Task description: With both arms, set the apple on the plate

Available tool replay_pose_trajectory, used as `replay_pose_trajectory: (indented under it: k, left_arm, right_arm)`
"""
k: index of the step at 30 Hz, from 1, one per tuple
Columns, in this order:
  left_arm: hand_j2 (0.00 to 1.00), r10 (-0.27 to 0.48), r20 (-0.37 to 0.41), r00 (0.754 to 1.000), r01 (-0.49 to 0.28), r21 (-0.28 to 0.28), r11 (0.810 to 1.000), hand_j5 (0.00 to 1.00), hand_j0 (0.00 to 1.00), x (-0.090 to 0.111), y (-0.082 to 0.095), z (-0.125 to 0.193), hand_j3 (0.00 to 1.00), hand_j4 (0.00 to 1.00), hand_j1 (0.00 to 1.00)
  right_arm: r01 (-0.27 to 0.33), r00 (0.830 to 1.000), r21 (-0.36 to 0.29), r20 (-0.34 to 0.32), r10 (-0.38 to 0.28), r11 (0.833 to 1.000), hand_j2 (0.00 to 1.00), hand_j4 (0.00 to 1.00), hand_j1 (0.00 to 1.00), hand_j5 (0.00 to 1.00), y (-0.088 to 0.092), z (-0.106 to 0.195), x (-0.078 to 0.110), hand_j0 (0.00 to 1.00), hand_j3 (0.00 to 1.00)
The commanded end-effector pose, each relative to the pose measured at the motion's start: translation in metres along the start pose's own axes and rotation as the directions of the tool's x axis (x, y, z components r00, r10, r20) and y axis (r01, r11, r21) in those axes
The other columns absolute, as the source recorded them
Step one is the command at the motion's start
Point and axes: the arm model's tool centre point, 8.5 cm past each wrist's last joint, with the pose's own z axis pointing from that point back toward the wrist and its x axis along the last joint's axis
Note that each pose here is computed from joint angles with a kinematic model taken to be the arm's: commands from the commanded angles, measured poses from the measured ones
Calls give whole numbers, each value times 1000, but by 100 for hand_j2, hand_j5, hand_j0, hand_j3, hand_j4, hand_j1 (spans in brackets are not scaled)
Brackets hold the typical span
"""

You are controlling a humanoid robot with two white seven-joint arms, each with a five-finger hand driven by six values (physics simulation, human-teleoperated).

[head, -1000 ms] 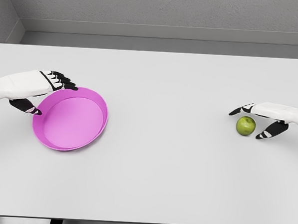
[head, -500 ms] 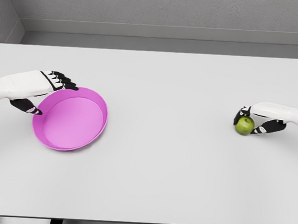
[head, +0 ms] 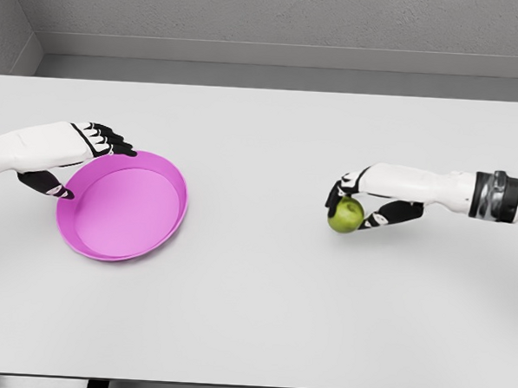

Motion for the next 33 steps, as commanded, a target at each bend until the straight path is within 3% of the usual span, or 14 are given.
replay_pose_trajectory:
  k: [1,3,12,15,16,18,21,22,24,26,28,30,32,33]
  left_arm:
    - [100,5,-1,1000,-5,3,1000,100,100,0,0,0,100,100,100]
    - [100,6,-1,1000,-6,5,1000,100,100,0,1,1,100,100,100]
    - [100,5,-1,1000,-5,3,1000,100,100,0,0,0,100,100,100]
    - [100,5,-1,1000,-5,3,1000,100,100,0,0,0,100,100,100]
    - [100,5,-1,1000,-5,3,1000,100,100,0,0,0,100,100,100]
    - [100,5,-1,1000,-5,3,1000,100,100,0,0,0,100,100,100]
    - [100,6,1,1000,-6,4,1000,100,100,0,0,0,100,100,100]
    - [100,6,1,1000,-6,4,1000,100,100,0,0,0,100,100,100]
    - [100,6,2,1000,-6,5,1000,100,100,0,0,-1,100,100,100]
    - [100,8,9,1000,-8,10,1000,100,100,2,1,-4,100,100,100]
    - [100,2,55,998,-4,45,999,100,100,11,10,-25,100,100,100]
    - [100,-16,112,994,10,53,999,100,100,25,19,-51,100,100,100]
    - [100,-20,173,985,24,-21,999,100,100,42,15,-78,100,100,100]
    - [100,-5,221,975,10,-22,1000,100,100,56,13,-101,100,100,100]
  right_arm:
    - [6,998,-18,65,-5,1000,51,51,51,51,-1,-21,12,51,51]
    - [27,997,-19,78,-26,999,51,51,51,51,-1,-42,16,51,51]
    - [17,997,-25,77,-15,1000,51,51,51,51,-9,-62,21,51,51]
    - [-11,997,-15,76,12,1000,62,62,62,62,-9,-68,23,62,62]
    - [-27,998,-5,65,27,1000,100,100,100,100,-8,-68,22,100,100]
    - [-68,997,12,35,67,998,100,100,100,100,-8,-66,19,100,100]
    - [-70,997,8,28,70,998,100,100,100,100,-8,-60,17,100,100]
    - [-69,997,-15,16,70,997,100,100,100,100,-14,-54,14,100,100]
    - [-85,996,-75,-47,81,994,100,100,100,100,-25,-13,-1,100,100]
    - [-64,991,-205,-130,38,977,100,100,100,100,-35,30,-24,100,100]
    - [-78,984,-295,-179,26,952,100,100,100,100,-49,59,-30,100,100]
    - [-97,980,-335,-195,32,937,100,100,100,100,-60,72,-29,100,100]
    - [-100,979,-358,-203,27,929,100,100,100,100,-61,79,-30,100,100]
    - [-100,979,-358,-203,27,929,100,100,100,100,-61,79,-30,100,100]
